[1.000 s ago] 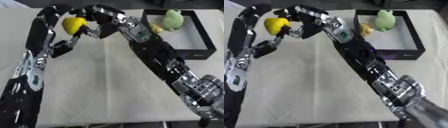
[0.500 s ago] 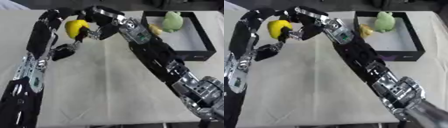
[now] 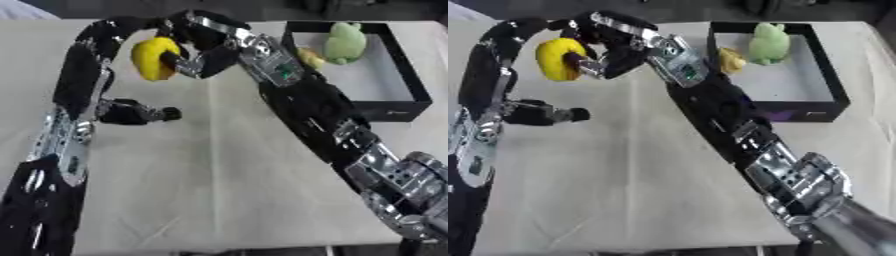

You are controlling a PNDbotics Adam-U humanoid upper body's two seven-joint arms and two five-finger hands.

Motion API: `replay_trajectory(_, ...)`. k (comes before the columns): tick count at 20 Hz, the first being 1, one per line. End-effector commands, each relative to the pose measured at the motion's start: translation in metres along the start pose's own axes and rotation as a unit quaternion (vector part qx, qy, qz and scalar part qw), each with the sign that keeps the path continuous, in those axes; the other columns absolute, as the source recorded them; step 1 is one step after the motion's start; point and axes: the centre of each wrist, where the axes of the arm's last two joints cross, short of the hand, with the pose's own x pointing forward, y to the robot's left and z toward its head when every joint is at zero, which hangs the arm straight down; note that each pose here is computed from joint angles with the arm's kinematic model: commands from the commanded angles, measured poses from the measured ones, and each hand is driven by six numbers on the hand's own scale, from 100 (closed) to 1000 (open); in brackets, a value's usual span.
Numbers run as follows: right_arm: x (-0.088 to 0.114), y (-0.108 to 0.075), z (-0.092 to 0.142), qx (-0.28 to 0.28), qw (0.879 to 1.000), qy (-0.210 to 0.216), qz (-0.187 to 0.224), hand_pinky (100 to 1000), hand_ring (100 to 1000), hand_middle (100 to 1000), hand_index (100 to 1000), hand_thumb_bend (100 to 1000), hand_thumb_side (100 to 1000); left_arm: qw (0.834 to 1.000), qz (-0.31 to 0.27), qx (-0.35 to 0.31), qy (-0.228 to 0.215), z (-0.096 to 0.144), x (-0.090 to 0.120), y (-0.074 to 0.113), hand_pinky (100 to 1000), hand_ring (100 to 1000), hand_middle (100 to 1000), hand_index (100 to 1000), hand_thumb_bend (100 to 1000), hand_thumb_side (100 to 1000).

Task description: Pick up the objects with one hand, pass them to the other hand, and then place them into the box on the other side of the table.

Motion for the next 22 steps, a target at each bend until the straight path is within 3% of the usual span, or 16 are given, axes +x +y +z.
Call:
replay_trajectory(1, 0.013, -0.016, -0.002, 0.057, 0.995, -0.055, 0.064, 862, 1000, 212, 506, 100, 199, 0.998, 0.008, 0.044, -0.037, -0.006, -0.006, 0.009, 770, 760, 745, 890, 1000, 527)
replay_trajectory(8, 0.014, -0.025, 0.006, 0.046, 0.995, -0.050, 0.074, 857, 1000, 212, 502, 100, 198, 0.999, 0.002, 0.040, -0.027, 0.004, -0.015, 0.013, 768, 757, 744, 892, 1000, 510)
replay_trajectory(12, 0.016, -0.039, 0.022, 0.024, 0.995, -0.035, 0.086, 859, 1000, 215, 505, 100, 199, 0.999, -0.014, 0.039, 0.011, 0.023, -0.031, 0.023, 765, 749, 738, 889, 1000, 478)
replay_trajectory(13, 0.017, -0.044, 0.027, 0.014, 0.996, -0.030, 0.087, 862, 1000, 218, 507, 100, 201, 0.999, -0.019, 0.040, 0.018, 0.027, -0.035, 0.027, 765, 746, 737, 885, 896, 411)
replay_trajectory(14, 0.019, -0.050, 0.035, -0.001, 0.996, -0.024, 0.087, 864, 1000, 219, 508, 100, 203, 0.999, -0.026, 0.037, 0.026, 0.032, -0.041, 0.032, 764, 745, 735, 878, 813, 351)
replay_trajectory(17, 0.034, -0.077, 0.071, -0.053, 0.995, 0.002, 0.088, 871, 1000, 225, 514, 100, 212, 0.998, -0.045, 0.020, 0.049, 0.051, -0.059, 0.050, 761, 722, 716, 855, 699, 360)
replay_trajectory(22, 0.067, -0.120, 0.153, -0.157, 0.979, 0.071, 0.110, 875, 1000, 228, 520, 100, 219, 0.993, -0.065, 0.018, 0.099, 0.082, -0.090, 0.098, 765, 718, 744, 839, 625, 335)
